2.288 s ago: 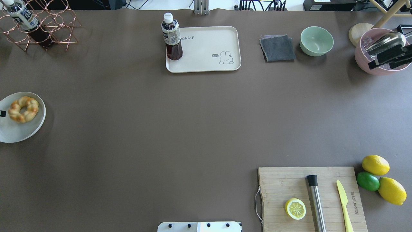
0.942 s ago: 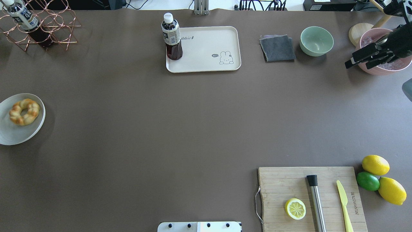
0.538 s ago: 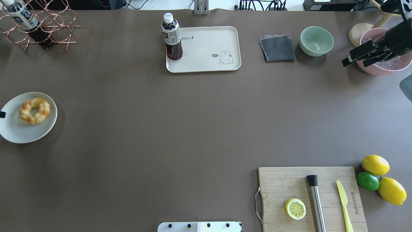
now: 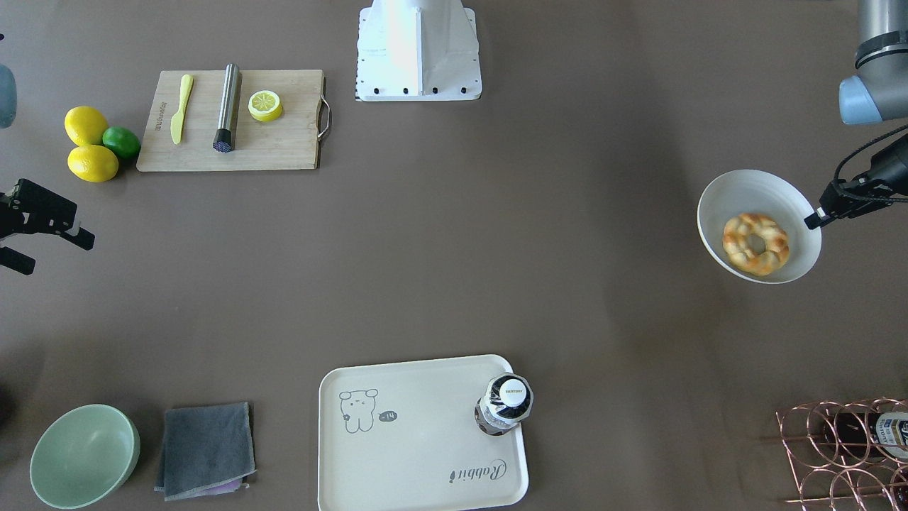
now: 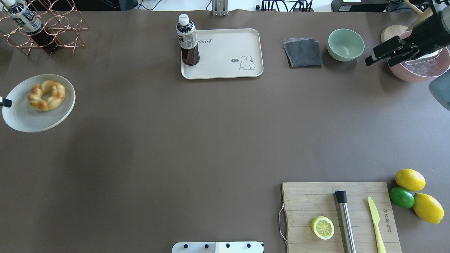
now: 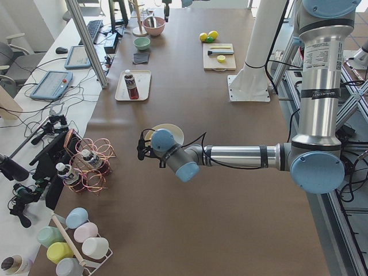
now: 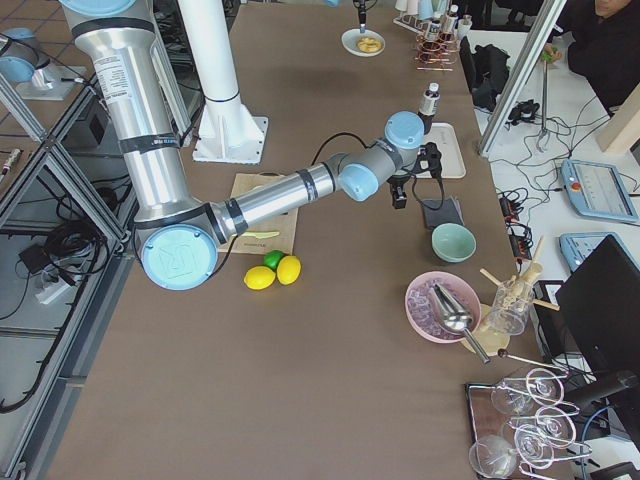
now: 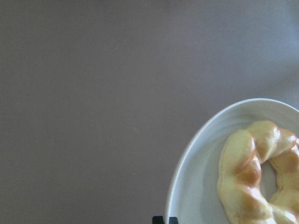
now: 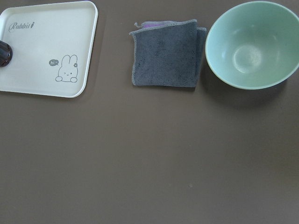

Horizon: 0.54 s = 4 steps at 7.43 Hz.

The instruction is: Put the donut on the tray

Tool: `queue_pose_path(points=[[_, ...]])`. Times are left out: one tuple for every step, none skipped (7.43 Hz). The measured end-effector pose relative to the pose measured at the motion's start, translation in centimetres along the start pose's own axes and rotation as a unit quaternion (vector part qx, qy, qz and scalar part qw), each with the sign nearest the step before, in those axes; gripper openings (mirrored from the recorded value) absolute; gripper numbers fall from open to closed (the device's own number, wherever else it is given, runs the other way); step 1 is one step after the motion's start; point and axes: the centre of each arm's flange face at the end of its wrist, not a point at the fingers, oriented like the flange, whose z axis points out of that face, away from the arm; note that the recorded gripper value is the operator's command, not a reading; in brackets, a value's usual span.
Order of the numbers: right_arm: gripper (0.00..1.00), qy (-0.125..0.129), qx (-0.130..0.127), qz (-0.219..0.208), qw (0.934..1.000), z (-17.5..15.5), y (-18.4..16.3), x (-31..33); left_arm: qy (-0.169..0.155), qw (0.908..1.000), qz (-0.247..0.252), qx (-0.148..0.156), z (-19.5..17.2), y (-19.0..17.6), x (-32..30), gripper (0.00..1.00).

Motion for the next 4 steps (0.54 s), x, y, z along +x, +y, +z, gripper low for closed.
queue_pose_path(points=[[1.00,-0.001,0.000,0.006,1.0000,0.4,0.0,-1.4,0.008,0.9998,-0.017,0.001,-1.2,-0.4,4.1,0.00],[1.00,0.000,0.000,0.008,1.0000,1.1,0.1,-2.9,0.008,0.9992,-0.040,0.002,-1.7,-1.2,8.1,0.00],[1.00,-0.001,0.001,0.015,0.9999,1.9,0.0,-4.8,0.001,0.9979,-0.064,0.004,-1.4,-1.8,12.2,0.00],[1.00,-0.005,0.002,0.026,0.9996,2.6,-0.2,-7.0,-0.007,0.9968,-0.079,0.007,-0.6,-2.0,15.9,0.00]])
